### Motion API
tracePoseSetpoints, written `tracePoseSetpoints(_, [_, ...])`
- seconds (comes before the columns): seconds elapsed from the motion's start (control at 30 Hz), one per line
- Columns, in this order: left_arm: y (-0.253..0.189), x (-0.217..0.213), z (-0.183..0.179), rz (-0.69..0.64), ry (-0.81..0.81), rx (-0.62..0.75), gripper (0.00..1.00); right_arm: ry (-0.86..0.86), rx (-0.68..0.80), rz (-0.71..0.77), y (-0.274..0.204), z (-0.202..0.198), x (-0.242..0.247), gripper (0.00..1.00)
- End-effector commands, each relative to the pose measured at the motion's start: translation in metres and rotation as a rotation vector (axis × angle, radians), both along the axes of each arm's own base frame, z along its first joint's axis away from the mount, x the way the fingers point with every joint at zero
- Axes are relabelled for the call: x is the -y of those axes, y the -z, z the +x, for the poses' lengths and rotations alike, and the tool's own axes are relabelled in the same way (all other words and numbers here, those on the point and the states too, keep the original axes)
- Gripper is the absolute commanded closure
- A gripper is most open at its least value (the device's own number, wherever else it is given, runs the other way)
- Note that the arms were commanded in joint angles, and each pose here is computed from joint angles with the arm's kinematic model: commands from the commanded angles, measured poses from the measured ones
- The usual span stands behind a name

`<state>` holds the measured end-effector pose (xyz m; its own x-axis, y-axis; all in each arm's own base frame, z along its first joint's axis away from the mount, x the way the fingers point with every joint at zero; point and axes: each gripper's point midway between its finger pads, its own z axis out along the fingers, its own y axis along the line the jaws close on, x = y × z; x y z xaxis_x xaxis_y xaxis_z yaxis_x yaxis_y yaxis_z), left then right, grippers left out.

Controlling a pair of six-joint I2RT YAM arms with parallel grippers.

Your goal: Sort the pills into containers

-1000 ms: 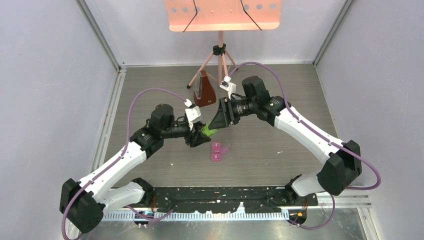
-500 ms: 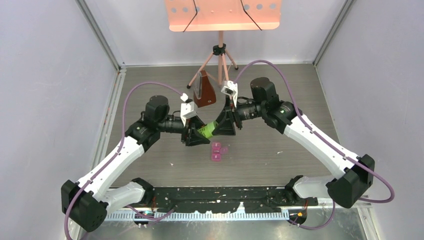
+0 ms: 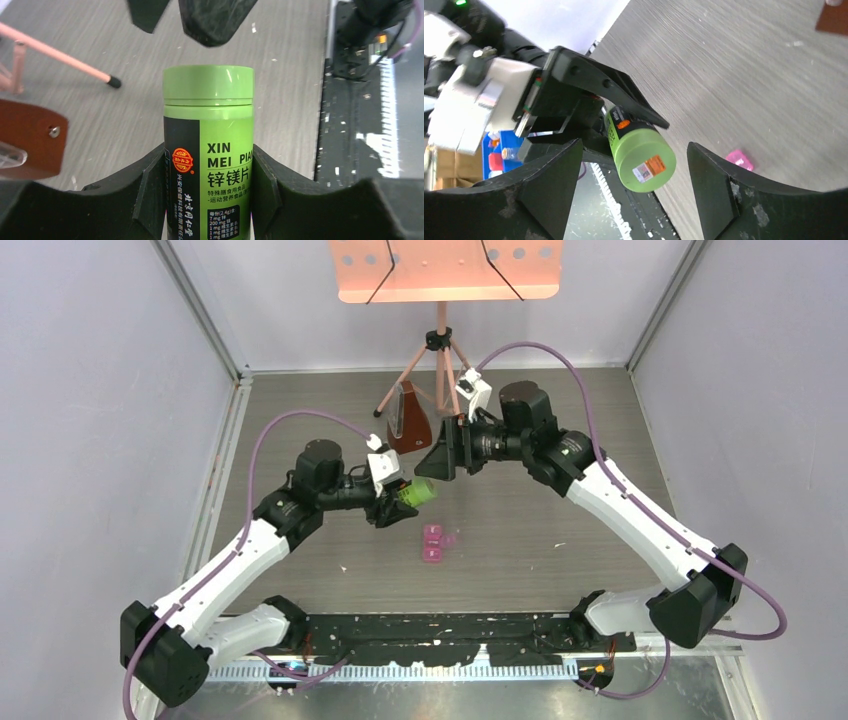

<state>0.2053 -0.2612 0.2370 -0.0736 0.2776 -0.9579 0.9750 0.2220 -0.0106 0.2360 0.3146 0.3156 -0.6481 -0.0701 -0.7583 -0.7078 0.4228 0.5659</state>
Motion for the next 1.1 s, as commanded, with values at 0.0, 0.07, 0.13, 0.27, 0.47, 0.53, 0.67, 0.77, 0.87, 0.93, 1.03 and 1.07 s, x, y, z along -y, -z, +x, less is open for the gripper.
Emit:
tracePoseSetpoints(0.0, [-0.018,-0.009,0.03,-0.001,-0.144,0.2,1.0,0.236,-0.215,-0.023,0.022,0.013,0.003,0.14])
tracePoseSetpoints(0.07, [-0.02,-0.01,0.033,-0.024,-0.169,0.22,1.0,0.271,-0.278,-0.018,0.037,0.015,0.001,0.11])
tracePoseSetpoints(0.13, [-0.021,-0.011,0.034,-0.046,-0.18,0.233,1.0,0.292,-0.342,0.018,0.044,0.014,-0.003,0.12])
tracePoseSetpoints(0.27, [-0.02,-0.011,0.031,-0.057,-0.18,0.22,1.0,0.28,-0.43,0.146,0.041,0.01,-0.017,0.15])
tracePoseSetpoints(0.47, [-0.024,-0.008,0.03,-0.095,-0.177,0.213,1.0,0.237,-0.499,0.213,0.037,0.005,-0.032,0.21])
tracePoseSetpoints(0.53, [-0.025,-0.007,0.03,-0.102,-0.179,0.211,1.0,0.231,-0.514,0.229,0.037,0.004,-0.033,0.26])
tracePoseSetpoints(0.67, [-0.026,-0.007,0.03,-0.111,-0.18,0.204,1.0,0.21,-0.514,0.248,0.036,0.003,-0.036,0.52])
tracePoseSetpoints(0.77, [-0.023,-0.007,0.028,-0.104,-0.173,0.191,1.0,0.166,-0.437,0.256,0.028,0.002,-0.037,0.67])
tracePoseSetpoints(0.87, [-0.018,-0.006,0.019,-0.094,-0.136,0.169,1.0,0.05,-0.257,0.231,0.018,-0.002,-0.036,0.71])
tracePoseSetpoints(0.93, [-0.013,-0.004,0.008,-0.089,-0.089,0.134,1.0,-0.026,-0.178,0.22,0.014,-0.003,-0.034,0.76])
tracePoseSetpoints(1.03, [-0.003,-0.001,-0.008,-0.076,-0.021,0.049,1.0,-0.152,-0.077,0.218,0.008,-0.008,-0.031,0.85])
tracePoseSetpoints(1.07, [-0.001,0.0,-0.012,-0.075,0.001,0.022,1.0,-0.185,-0.007,0.225,0.001,-0.008,-0.031,0.86])
